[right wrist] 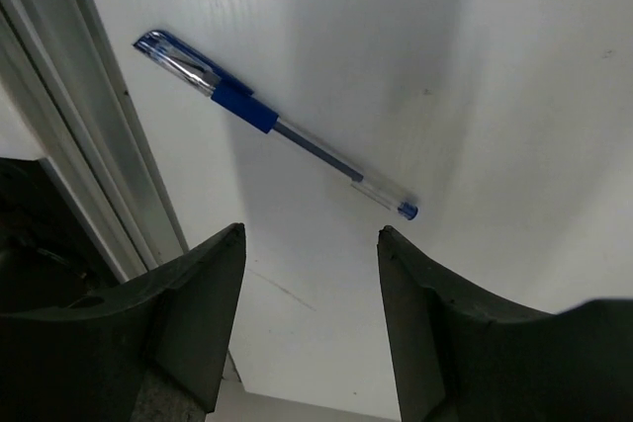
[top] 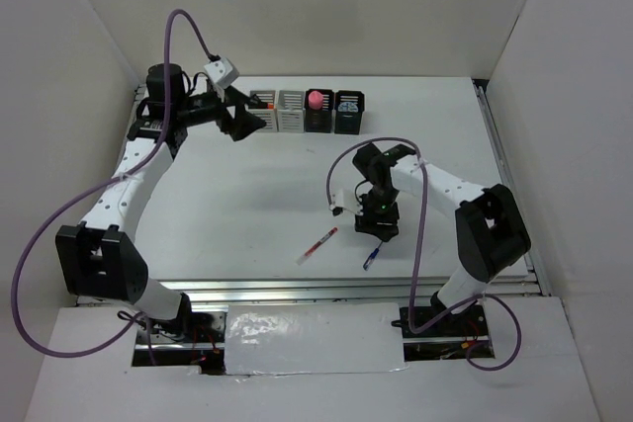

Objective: Sort the stationery into containers
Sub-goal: Pick up the pen from the corner of the board, then place the pen in the storage box, then pick up the pen from the corner of the board.

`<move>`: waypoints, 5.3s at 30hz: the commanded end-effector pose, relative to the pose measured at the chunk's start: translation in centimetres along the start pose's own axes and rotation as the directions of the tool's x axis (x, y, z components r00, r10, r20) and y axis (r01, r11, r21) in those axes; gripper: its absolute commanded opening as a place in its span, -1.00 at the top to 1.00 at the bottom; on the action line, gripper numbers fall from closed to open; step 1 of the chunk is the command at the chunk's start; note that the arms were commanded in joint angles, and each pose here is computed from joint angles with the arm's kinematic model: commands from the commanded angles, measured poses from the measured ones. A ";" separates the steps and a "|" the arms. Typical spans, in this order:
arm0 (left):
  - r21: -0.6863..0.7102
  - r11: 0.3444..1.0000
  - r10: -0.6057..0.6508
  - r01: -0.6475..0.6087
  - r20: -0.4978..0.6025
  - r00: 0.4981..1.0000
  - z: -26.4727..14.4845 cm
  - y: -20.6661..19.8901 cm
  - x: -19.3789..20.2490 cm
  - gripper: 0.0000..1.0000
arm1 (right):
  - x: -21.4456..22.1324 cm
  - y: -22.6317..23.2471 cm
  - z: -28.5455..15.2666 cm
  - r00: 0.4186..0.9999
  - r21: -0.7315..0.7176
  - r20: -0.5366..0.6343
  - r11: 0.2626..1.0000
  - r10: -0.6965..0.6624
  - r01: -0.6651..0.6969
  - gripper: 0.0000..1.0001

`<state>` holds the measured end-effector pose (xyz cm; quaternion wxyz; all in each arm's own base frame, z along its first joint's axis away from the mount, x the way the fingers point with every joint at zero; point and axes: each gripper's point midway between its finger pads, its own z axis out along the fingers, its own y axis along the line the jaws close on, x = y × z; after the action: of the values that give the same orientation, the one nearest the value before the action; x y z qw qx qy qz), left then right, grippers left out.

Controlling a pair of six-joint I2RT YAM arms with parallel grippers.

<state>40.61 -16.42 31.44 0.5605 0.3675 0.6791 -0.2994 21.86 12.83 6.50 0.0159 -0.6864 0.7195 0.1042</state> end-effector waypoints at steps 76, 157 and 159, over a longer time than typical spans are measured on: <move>0.435 0.813 -0.481 0.387 0.125 0.868 5.9 -13.0 -5.6 -0.64 | -17.0 -3.5 -20.2 0.470 -0.078 0.842 0.922 0.266 -0.380 1.00; -0.142 0.973 -0.145 0.183 0.239 0.960 3.4 5.1 -6.1 -0.81 | -14.2 0.2 -0.9 0.963 0.069 0.245 0.993 -0.108 0.094 -0.08; -0.115 0.973 -0.170 0.200 0.226 0.959 1.8 4.1 -5.6 -0.81 | -14.4 -0.1 0.2 0.969 0.058 0.209 0.991 -0.130 0.120 -0.08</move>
<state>48.80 -16.59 37.42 0.6634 0.2193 0.6523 -0.2938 21.99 26.99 8.57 0.1216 -0.6813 0.6982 0.1833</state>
